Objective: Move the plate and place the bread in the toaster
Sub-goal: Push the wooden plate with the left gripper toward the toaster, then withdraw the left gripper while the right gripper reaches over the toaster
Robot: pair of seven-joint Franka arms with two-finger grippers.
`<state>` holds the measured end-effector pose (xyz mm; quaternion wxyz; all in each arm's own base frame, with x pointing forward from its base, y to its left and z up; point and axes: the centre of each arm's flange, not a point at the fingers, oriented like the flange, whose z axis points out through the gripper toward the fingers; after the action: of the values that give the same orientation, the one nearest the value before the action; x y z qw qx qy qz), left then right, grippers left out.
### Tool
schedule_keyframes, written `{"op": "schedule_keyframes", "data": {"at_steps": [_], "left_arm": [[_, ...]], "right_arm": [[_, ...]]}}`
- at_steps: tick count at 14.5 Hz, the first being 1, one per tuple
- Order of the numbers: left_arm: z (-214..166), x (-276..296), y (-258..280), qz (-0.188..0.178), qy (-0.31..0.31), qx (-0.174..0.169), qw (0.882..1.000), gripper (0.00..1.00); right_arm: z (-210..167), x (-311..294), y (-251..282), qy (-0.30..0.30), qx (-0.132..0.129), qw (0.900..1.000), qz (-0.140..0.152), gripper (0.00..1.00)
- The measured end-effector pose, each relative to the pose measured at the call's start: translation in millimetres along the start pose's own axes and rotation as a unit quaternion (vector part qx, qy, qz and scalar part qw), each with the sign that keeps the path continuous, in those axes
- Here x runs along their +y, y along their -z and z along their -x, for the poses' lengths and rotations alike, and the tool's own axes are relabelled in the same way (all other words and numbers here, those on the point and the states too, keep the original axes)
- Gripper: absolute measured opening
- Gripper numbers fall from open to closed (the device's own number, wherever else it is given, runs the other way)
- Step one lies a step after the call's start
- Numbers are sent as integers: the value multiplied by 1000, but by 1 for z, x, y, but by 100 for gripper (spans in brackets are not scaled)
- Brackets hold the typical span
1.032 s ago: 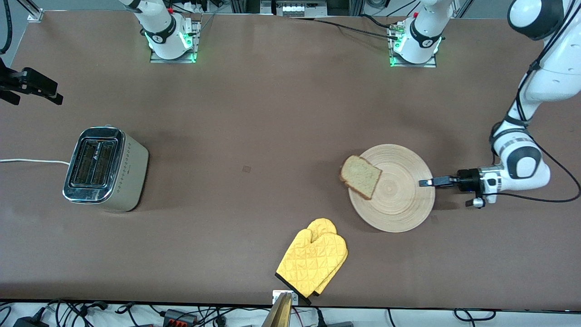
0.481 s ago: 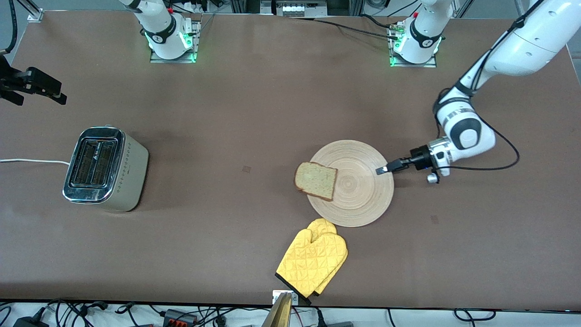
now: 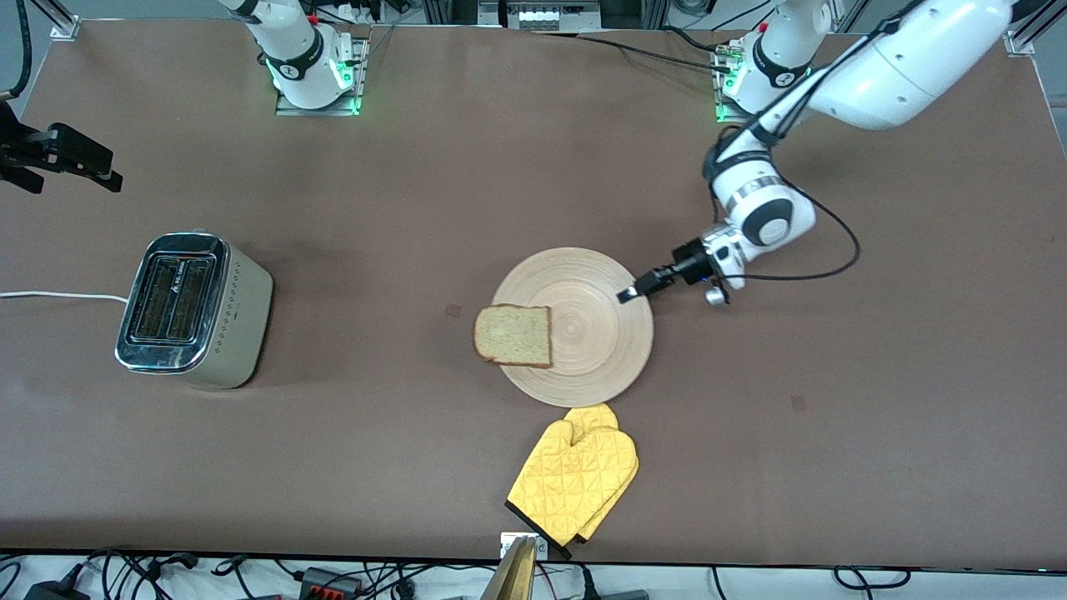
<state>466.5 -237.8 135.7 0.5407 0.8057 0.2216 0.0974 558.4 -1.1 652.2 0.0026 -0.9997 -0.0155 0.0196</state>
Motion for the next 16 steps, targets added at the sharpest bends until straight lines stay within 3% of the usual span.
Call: {"op": "schedule_keyframes", "data": {"at_steps": [3, 12, 14, 16], "left_arm": [[32, 4, -27, 3, -9, 5, 1000, 9], [54, -12, -66, -8, -24, -4, 1000, 8], [55, -11, -69, -8, -21, -1, 1000, 12], [52, -11, -68, -9, -21, 2, 1000, 26]], "right_arm": [[0, 0, 0, 0, 0, 1000, 0, 100], [-1, 0, -1, 0, -1, 1000, 0, 100], [-1, 0, -2, 0, -2, 1000, 0, 100], [-1, 0, -2, 0, -3, 1000, 0, 100]]}}
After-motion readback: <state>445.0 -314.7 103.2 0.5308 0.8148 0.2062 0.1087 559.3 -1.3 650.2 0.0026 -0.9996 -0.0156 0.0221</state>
